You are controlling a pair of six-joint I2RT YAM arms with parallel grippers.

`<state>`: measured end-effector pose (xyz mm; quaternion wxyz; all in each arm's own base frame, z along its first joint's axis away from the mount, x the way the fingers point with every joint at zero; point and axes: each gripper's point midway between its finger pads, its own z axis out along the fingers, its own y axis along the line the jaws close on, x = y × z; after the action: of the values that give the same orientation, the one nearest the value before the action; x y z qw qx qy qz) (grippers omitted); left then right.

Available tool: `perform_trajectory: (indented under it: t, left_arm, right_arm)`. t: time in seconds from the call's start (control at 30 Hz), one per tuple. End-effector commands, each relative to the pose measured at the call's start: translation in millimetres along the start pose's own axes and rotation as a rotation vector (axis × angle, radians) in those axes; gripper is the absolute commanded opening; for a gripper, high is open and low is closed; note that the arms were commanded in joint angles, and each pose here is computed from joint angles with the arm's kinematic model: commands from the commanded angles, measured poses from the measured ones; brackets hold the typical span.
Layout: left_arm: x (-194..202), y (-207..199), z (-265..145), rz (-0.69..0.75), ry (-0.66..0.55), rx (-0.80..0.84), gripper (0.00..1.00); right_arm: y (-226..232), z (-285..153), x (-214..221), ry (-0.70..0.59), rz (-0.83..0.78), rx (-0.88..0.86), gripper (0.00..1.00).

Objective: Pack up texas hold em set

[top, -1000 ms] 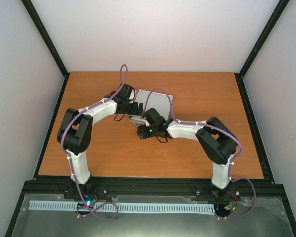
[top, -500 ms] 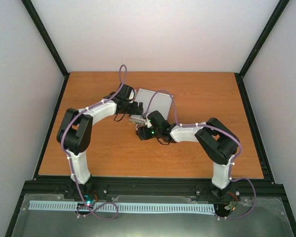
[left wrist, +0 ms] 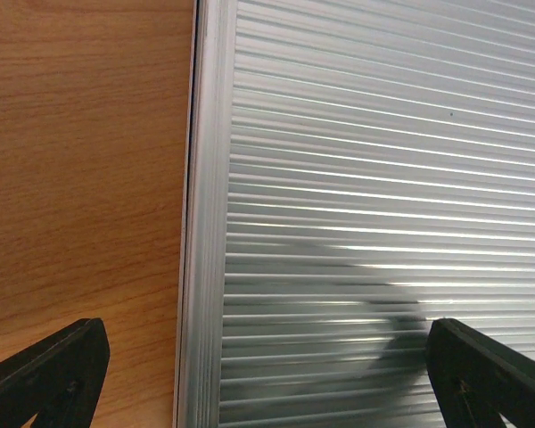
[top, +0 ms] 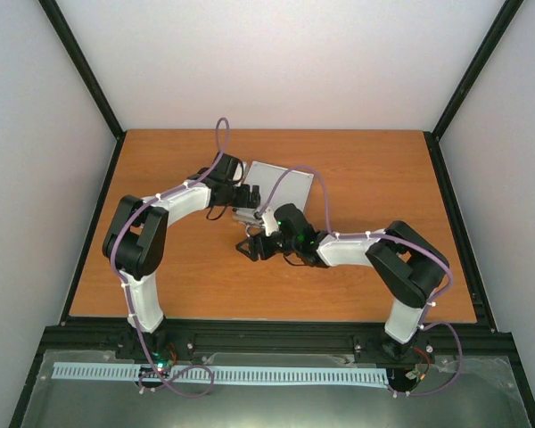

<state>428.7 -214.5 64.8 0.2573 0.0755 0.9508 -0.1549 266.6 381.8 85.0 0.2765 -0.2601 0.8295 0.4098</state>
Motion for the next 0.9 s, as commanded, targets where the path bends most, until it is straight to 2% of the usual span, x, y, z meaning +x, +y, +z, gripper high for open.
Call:
perform_trajectory:
  t: [0.0,0.33,0.63,0.87]
  left_arm:
    - [66.0,32.4,24.1,0.001,0.206,-0.124,1.0]
    - [69.1,32.2,27.9,0.0,0.215,-0.117,1.0]
    - [65.4,31.4,22.8,0.006,0.202,-0.118,1.0]
    - [68.0,31.8,24.8,0.002,0.207,-0.117,1.0]
  right_arm:
    - [14.7,-1.9,5.0,0.008,-0.029,-0.08,0.74]
    - [-33.7,-11.2,10.7,0.001,0.02,0.203,0.74]
    - [-43.7,-15.4,-6.3,-0.053,0.019,0.286,0.74]
    - [-49.2,-3.3,-9.5,-0.041,0.011,0.299,0.74]
